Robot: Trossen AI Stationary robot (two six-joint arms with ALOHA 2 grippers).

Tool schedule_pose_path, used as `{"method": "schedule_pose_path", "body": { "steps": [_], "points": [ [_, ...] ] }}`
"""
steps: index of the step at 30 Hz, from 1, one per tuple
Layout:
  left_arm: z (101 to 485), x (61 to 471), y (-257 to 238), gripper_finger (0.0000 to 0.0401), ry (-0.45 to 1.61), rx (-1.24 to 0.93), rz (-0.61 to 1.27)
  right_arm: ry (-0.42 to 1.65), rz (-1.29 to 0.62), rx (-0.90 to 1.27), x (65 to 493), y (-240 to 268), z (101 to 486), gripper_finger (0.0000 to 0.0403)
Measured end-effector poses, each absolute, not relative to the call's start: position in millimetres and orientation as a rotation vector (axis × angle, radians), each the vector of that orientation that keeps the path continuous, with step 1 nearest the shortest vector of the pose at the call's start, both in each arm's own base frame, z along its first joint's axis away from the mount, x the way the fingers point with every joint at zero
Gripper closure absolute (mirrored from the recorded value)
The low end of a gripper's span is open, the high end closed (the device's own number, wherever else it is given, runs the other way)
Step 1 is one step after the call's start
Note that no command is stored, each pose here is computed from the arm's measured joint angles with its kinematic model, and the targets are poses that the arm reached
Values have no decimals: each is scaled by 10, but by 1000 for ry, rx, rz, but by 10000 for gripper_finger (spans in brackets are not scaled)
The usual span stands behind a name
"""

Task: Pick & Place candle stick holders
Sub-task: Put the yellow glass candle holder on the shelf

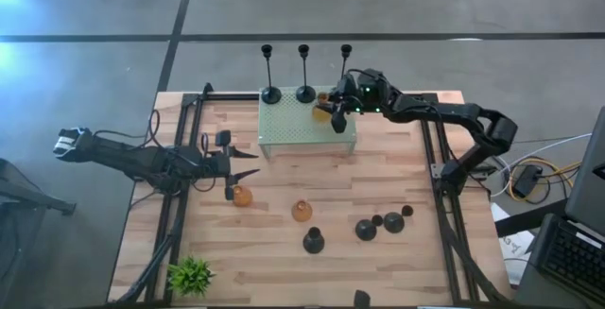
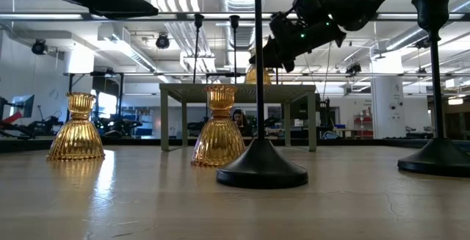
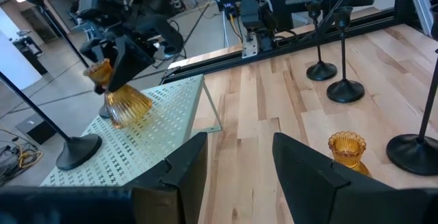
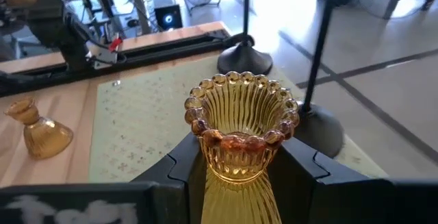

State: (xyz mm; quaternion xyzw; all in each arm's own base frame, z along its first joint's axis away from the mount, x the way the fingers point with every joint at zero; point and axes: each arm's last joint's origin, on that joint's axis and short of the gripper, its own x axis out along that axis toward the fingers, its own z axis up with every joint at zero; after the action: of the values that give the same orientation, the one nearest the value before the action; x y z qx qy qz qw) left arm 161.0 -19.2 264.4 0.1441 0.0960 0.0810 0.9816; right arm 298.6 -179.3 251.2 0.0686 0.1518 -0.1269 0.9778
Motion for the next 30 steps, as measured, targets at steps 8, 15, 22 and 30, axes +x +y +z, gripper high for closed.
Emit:
{"method": "schedule_pose_path", "body": {
  "steps": [8,15,22,30],
  "points": [
    [2624,1607,-191,231,212,294,161,337,-240,124,3036,-1820,2507,286],
    [2624,1607,-191,231,212,293,161,401,-222,164,2858,-1658,2599,286],
    [2625,1607,-192,231,210,286,158,388,-254,146,2650,-1537,2660,286],
    [2625,1607,-192,231,210,286,158,399,-444,115,2408,-1459,2524,286]
  ]
}}
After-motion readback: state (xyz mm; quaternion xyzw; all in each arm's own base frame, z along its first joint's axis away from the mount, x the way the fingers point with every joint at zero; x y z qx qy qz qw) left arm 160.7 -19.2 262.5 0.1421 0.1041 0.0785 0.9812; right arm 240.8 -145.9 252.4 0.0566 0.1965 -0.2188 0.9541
